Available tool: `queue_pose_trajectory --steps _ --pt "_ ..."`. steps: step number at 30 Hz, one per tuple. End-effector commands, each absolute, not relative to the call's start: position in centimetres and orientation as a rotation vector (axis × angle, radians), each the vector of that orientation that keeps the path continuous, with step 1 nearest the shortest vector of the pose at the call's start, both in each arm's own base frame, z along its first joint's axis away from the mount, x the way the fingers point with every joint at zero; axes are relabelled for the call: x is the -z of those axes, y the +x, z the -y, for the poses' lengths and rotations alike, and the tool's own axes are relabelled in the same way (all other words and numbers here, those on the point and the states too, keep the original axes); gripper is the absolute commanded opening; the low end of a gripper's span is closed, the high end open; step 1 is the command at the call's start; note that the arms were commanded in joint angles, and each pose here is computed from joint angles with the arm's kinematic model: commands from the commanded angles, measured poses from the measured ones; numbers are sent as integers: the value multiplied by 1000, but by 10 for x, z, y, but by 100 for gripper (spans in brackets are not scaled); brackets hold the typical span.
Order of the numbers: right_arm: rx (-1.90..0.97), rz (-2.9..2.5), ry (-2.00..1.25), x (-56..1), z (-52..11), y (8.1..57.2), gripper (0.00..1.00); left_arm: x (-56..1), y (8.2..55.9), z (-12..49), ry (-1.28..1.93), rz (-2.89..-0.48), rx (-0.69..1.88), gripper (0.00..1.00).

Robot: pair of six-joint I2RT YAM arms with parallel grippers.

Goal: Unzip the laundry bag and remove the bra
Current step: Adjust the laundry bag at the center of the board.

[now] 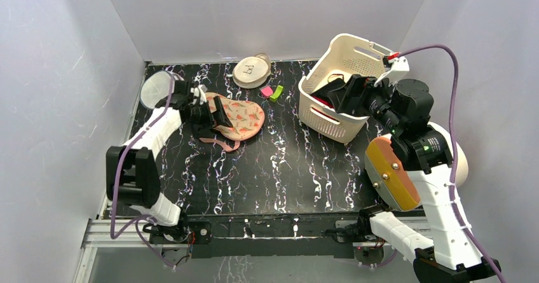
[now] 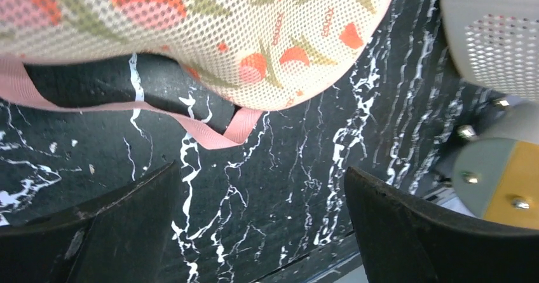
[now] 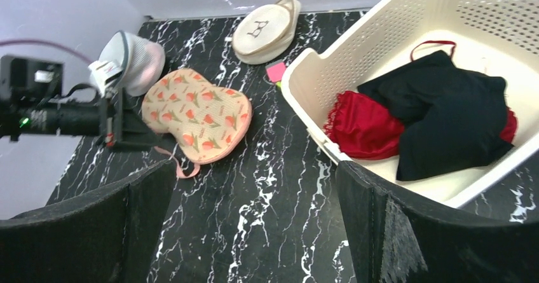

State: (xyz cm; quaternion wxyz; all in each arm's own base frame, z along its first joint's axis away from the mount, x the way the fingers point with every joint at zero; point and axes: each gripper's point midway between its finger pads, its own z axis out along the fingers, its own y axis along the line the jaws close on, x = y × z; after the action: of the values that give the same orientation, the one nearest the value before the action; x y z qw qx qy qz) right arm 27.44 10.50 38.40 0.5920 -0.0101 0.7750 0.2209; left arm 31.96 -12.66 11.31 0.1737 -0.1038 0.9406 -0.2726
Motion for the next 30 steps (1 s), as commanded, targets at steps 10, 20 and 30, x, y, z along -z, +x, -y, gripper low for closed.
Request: queue_pose_trajectory --steps 10,20,30 --pt "-614 -1776 -137 -393 -125 271 98 -112 409 97 -209 -2642 260 98" --pt "-630 -1790 -151 -388 -127 269 98 -69 378 123 -265 -2742 462 98" --pt "-688 -1834 -166 -368 -138 274 98 -79 284 212 -95 -2751 813 98"
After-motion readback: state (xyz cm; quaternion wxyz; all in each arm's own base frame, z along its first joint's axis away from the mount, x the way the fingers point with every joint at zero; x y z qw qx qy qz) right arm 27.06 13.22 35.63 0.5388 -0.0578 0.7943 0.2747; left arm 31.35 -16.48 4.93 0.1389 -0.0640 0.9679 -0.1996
